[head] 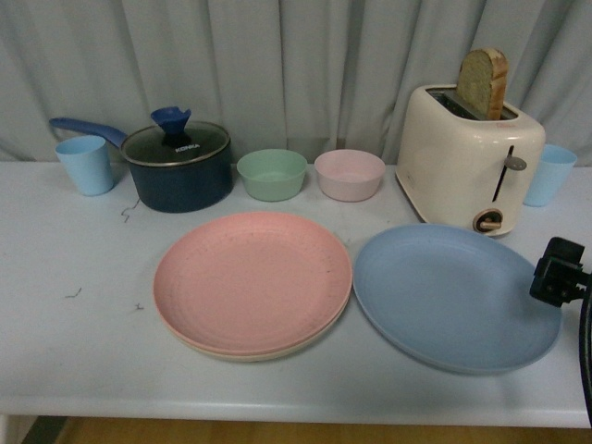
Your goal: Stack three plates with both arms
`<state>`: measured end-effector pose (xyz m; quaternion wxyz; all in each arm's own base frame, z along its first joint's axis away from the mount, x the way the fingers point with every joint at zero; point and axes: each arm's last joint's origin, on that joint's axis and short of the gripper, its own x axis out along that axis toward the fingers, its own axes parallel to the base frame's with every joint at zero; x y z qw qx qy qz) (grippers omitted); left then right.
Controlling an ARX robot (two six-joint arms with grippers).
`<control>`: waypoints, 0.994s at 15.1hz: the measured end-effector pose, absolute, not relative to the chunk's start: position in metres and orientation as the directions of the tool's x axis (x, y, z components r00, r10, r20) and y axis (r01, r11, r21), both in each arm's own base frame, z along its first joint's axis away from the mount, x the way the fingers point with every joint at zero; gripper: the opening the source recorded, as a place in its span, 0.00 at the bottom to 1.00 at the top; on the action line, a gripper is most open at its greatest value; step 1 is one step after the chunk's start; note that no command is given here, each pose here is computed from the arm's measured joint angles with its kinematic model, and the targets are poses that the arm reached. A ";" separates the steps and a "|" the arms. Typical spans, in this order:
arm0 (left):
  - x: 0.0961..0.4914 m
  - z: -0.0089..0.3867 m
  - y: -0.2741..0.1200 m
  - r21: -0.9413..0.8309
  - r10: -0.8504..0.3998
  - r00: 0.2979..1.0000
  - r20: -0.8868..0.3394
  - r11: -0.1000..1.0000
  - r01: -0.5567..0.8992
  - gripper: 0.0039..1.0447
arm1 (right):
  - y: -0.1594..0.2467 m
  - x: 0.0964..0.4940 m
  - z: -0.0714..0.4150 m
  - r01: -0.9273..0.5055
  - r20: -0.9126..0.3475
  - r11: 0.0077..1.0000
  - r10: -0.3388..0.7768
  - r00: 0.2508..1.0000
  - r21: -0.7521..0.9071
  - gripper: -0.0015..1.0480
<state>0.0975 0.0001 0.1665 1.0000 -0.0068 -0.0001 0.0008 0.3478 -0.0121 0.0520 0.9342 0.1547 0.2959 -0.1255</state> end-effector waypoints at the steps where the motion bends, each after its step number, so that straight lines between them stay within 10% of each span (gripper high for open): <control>1: 0.098 0.167 0.000 -0.014 0.002 1.000 0.000 1.000 -0.002 0.94 | -0.010 0.351 0.047 0.347 -0.628 0.915 -0.150 0.764 0.204 0.94; 9: 0.098 0.167 0.000 -0.014 0.001 1.000 0.000 1.000 -0.001 0.94 | 0.022 0.377 0.042 0.371 -0.737 0.915 -0.143 0.661 0.155 0.90; 15: 0.098 0.166 0.000 -0.014 0.002 1.000 0.000 1.000 -0.002 0.94 | 0.022 0.380 0.042 0.379 -0.737 0.911 -0.142 0.661 0.165 0.25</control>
